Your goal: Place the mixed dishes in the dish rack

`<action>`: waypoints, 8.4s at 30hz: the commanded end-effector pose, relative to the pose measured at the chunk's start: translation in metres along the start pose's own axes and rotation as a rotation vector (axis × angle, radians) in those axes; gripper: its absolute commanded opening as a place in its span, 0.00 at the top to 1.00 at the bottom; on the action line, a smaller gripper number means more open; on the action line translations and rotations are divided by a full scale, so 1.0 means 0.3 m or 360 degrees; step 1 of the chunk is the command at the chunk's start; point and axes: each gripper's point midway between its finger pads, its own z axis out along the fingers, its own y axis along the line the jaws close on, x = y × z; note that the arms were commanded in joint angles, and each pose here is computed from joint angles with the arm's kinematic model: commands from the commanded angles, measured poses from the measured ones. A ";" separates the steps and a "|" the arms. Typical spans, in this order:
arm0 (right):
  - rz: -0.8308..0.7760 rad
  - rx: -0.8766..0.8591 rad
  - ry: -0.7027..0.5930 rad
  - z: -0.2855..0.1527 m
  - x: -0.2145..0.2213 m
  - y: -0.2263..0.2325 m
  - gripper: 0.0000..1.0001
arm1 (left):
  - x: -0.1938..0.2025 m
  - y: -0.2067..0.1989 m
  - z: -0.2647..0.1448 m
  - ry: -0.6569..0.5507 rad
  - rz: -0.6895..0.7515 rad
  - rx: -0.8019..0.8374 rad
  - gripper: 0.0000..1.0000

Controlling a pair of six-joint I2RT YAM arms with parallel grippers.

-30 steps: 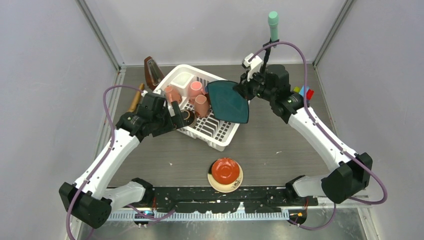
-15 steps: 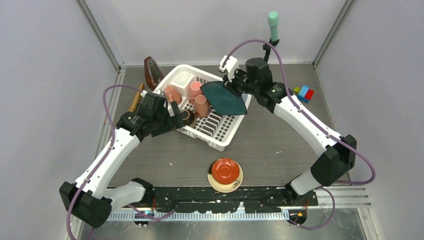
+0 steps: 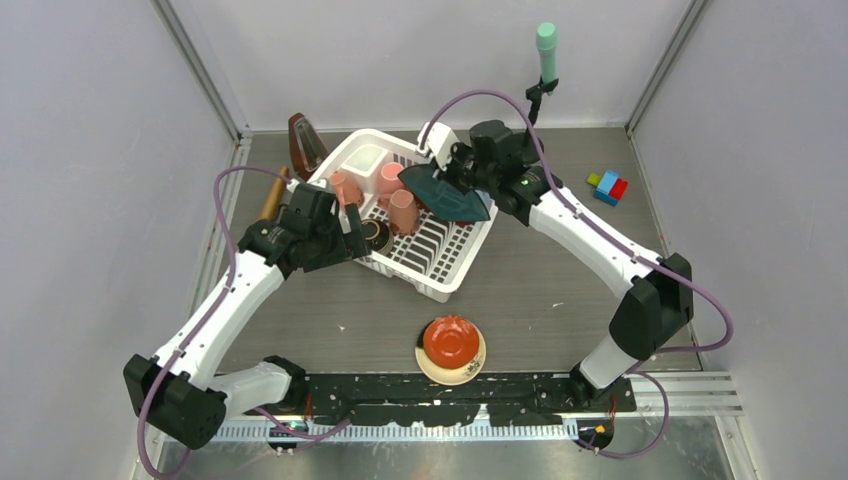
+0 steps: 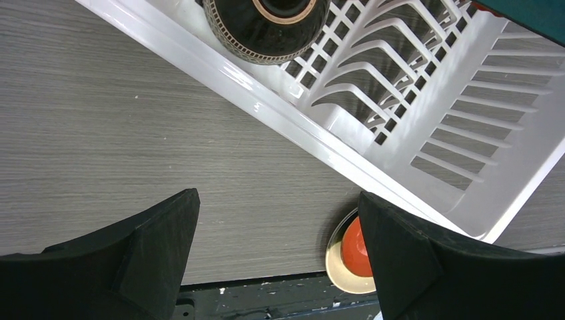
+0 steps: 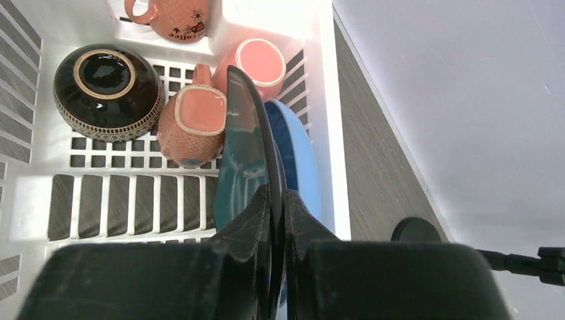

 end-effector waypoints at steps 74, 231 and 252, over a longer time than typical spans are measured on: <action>0.1882 0.0313 0.0276 -0.621 0.451 0.462 0.19 | 0.519 -0.298 -0.061 0.0348 0.0420 0.0803 0.15; 0.2165 0.0378 0.1190 -0.485 0.869 0.876 0.94 | 0.647 -0.183 0.124 0.0117 0.0187 0.0583 1.00; 0.1603 0.1053 0.1060 -0.801 0.552 0.364 1.00 | 0.509 -0.235 -0.100 0.0140 0.0591 0.0543 1.00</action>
